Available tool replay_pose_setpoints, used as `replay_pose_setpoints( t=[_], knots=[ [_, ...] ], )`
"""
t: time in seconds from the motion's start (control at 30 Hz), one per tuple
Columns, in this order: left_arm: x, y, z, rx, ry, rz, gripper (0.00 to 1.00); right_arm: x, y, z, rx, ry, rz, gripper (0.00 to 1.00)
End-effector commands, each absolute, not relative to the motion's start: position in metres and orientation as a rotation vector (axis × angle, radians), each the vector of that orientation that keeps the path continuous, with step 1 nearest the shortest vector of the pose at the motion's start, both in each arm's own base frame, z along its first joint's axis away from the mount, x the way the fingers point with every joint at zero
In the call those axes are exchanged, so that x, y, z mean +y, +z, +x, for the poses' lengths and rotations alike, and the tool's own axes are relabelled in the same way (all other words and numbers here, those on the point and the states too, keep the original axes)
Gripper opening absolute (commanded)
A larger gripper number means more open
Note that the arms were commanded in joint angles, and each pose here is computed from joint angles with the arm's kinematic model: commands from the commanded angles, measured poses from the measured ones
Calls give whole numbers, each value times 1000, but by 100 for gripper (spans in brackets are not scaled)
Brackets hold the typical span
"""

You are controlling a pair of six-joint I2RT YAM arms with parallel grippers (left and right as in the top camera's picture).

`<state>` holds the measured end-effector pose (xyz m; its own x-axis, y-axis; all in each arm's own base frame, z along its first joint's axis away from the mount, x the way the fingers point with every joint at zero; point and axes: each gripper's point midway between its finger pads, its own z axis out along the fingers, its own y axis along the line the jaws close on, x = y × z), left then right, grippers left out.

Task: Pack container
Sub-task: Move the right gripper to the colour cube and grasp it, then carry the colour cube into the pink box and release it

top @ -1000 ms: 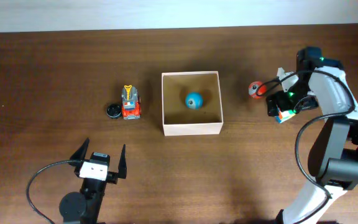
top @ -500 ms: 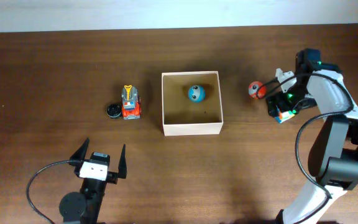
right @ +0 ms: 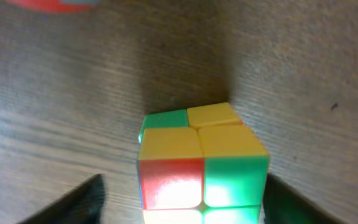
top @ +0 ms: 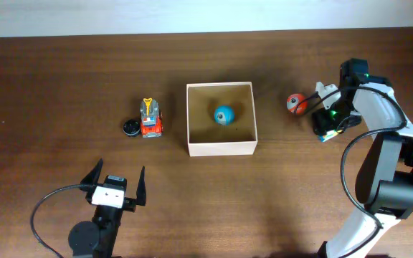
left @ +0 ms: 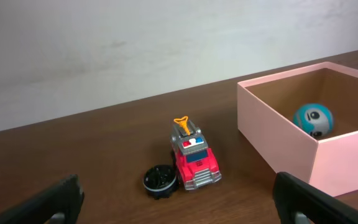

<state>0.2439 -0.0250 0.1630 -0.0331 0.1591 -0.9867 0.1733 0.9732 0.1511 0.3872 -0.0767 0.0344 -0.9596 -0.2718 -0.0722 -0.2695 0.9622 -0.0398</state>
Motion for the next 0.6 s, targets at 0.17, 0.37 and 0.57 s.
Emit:
replay_pose_setpoints(
  t=[0.17,0.37,0.57],
  knots=[
    [-28,162,243,1605,-20,280,99,-77,37,389,3032,-61,-358,52],
    [-28,162,243,1605,-20,280,99,-74,63,398,3030,-59,-273,50],
    [-28,162,243,1605,-20,280,99,-43,126,416,2980,-58,-343,50]
  ],
)
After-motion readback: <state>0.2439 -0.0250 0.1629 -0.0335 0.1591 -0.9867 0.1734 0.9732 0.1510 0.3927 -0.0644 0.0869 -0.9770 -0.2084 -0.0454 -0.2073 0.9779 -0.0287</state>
